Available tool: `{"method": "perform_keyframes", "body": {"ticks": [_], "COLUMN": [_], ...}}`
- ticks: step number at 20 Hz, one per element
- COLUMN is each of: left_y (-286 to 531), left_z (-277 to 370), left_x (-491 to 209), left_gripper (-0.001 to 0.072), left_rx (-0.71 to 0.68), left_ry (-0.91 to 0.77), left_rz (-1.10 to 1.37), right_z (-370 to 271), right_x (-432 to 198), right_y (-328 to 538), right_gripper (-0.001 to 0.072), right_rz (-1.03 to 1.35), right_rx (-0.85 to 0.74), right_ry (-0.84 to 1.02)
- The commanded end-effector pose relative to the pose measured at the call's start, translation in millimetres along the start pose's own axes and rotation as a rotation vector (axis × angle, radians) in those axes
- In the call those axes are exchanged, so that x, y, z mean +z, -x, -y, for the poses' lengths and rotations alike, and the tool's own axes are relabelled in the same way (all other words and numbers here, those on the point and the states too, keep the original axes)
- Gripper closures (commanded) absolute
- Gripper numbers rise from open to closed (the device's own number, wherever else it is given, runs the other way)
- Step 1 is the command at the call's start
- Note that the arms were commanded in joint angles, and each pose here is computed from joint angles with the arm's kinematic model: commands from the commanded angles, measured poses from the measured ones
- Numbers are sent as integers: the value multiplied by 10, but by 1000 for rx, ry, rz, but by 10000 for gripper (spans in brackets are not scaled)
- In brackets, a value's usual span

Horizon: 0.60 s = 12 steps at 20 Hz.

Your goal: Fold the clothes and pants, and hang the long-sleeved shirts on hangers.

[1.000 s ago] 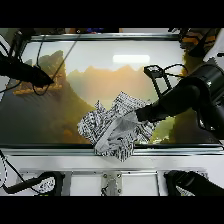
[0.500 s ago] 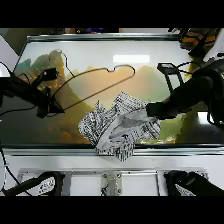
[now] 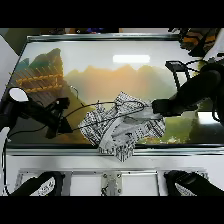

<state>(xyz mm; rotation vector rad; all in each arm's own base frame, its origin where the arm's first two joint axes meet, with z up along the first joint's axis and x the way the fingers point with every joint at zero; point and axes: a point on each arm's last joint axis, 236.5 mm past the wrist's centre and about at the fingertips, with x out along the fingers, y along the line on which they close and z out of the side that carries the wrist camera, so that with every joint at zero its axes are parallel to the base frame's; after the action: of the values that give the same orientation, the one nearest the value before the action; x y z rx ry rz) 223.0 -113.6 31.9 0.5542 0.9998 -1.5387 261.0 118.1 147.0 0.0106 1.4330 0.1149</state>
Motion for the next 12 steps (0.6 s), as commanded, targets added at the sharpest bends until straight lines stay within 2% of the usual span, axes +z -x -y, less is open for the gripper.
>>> {"method": "perform_keyframes", "body": {"ticks": [1, 7, 12], "left_y": [-266, -542, -553], "left_z": [26, -143, -321], "left_x": [55, 126, 151], "left_gripper": [697, 697, 697], "left_rx": [2, -7, 64], "left_ry": [-68, -99, -101], "left_rz": [-26, -48, -43], "right_z": [9, 34, 11], "right_x": [-4, -79, -43], "right_y": [6, 14, 83], "right_gripper": [700, 700, 700], "right_rz": [-1, -31, -8], "right_rx": [-1, -11, -2], "right_ry": [4, 5, 8]}}
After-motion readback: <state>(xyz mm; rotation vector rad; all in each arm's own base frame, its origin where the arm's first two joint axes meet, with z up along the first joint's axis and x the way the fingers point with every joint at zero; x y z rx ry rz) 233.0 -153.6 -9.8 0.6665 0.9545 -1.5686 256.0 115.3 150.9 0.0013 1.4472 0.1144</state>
